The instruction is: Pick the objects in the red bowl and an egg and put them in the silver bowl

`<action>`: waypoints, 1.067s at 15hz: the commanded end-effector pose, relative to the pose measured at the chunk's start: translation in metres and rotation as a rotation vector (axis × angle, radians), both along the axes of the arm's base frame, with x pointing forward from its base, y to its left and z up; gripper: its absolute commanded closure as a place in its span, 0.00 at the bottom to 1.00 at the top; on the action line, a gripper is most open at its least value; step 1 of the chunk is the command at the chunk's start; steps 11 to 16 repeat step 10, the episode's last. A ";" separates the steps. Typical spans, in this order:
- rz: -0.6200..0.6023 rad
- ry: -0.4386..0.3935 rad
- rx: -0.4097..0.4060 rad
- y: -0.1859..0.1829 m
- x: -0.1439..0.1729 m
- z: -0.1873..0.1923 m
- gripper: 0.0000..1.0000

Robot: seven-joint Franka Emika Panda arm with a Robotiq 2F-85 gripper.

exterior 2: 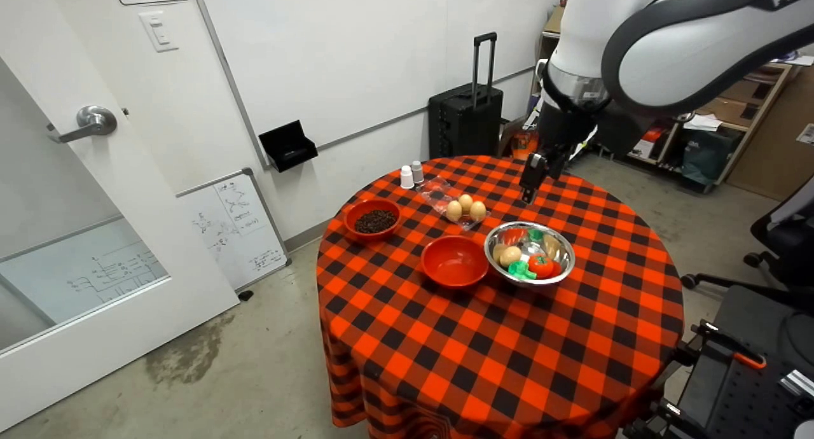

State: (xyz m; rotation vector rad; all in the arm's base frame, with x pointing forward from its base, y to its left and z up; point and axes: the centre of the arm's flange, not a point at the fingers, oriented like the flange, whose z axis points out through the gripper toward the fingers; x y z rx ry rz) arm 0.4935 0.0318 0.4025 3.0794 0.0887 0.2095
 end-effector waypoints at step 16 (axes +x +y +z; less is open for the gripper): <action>0.107 0.098 -0.015 -0.003 -0.030 0.036 0.00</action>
